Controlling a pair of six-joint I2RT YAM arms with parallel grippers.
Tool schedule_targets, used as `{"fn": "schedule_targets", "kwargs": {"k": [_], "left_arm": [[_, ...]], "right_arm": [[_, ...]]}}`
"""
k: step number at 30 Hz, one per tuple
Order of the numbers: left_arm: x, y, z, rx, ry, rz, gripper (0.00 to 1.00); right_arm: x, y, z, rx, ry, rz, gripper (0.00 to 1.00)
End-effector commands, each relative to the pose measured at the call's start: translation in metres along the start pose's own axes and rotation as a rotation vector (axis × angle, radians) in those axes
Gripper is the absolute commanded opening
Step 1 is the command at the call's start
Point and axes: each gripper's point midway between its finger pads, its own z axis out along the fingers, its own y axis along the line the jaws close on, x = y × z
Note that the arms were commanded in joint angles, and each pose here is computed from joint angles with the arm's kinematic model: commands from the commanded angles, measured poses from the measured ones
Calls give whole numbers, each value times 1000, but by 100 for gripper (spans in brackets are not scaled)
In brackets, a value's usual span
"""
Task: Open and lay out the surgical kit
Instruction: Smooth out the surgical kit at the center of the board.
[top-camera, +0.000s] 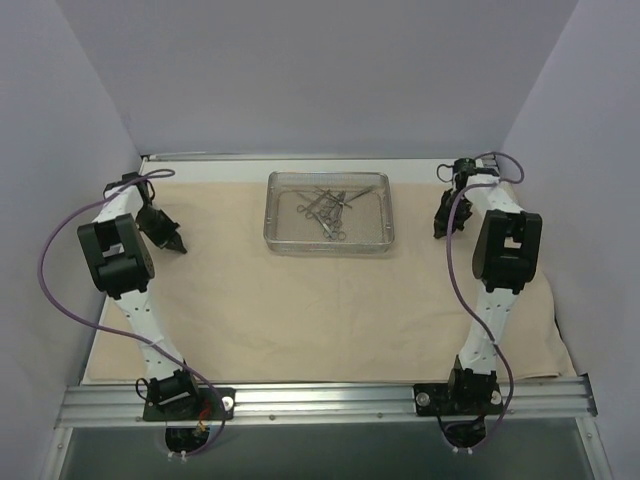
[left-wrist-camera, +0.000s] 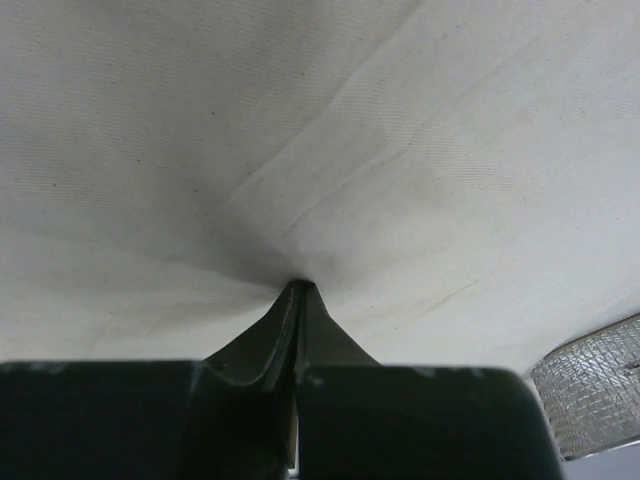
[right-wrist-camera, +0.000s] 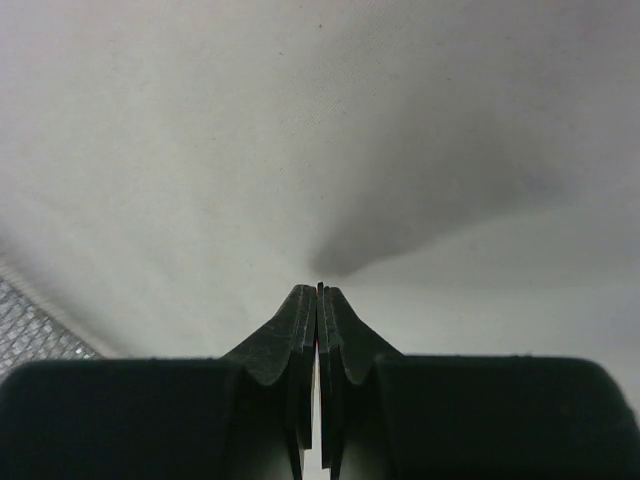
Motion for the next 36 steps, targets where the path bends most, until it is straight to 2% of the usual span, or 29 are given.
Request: {"fn": "schedule_targets", "kwargs": {"k": [1,6,9,16,20,25,28,30,36], "left_arm": [[0,6,10,-58,56,-35,2],[-14,13,25,-126,73,-41,2],[-17,29,32,-202,101,-60,2],[-47,46,30,-230,70,-78,2],[-65,55,22,-259,25,-78,2],[-65,68,25,-269,45,-88,2],[-70,74,23,-277,18,-83,2],[-78,78,18,-299,-11,-77,2],[-83,78,21,-285,3,-83,2]], "right_arm": [[23,13,23,-5,89,-39,0],[43,28,51,-12,127,-66,0],[49,47,58,-26,149,-95,0],[48,77,62,-65,156,-95,0],[51,61,64,-16,165,-54,0],[44,25,62,3,167,24,0],[42,6,60,18,163,37,0],[38,3,58,20,158,4,0],[38,13,65,-3,199,-19,0]]}}
